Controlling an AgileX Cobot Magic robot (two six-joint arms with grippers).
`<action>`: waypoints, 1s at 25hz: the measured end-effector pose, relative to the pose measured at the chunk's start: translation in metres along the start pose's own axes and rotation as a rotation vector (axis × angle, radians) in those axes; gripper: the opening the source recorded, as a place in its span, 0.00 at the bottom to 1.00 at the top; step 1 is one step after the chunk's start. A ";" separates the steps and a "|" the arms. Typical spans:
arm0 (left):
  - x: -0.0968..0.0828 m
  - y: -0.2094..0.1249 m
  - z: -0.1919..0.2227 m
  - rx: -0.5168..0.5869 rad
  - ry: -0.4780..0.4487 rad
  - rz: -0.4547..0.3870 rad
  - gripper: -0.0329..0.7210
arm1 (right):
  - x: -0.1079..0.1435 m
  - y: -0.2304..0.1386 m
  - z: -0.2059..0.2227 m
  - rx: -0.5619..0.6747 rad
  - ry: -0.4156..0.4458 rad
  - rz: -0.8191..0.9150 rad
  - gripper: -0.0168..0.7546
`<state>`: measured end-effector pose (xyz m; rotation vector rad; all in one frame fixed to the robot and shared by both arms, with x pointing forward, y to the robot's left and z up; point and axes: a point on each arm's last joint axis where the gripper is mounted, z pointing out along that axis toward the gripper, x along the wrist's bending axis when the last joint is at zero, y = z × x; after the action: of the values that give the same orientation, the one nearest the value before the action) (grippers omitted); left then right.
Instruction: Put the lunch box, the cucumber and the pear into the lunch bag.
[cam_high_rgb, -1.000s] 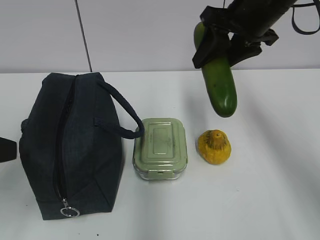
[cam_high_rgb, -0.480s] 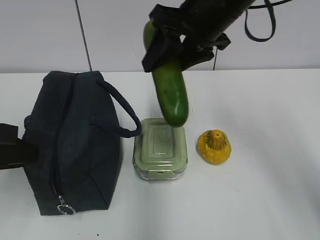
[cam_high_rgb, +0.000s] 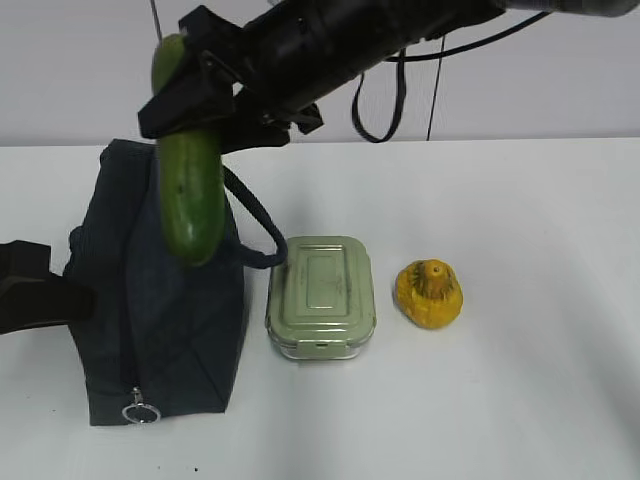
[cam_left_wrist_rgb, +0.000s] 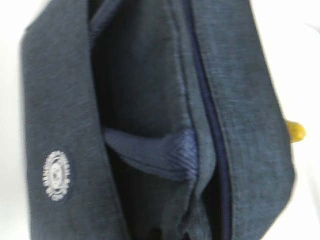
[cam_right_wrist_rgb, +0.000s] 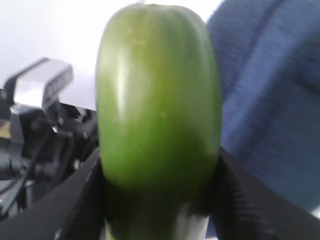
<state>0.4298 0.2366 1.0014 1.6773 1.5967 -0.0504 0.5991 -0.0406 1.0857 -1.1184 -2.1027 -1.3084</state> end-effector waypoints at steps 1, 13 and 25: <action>-0.002 0.001 0.000 -0.010 -0.021 -0.007 0.03 | 0.000 0.001 0.005 -0.017 0.031 0.005 0.57; -0.011 0.005 0.000 -0.056 -0.116 -0.006 0.03 | -0.064 -0.005 0.062 -0.114 0.138 0.229 0.57; -0.011 0.005 0.000 -0.057 -0.116 -0.001 0.03 | -0.095 -0.022 0.072 0.011 -0.095 0.079 0.60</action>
<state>0.4318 0.2289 1.0100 1.6003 1.4993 -0.1000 0.6414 -0.0215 0.9733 -1.2692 -2.1071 -1.2285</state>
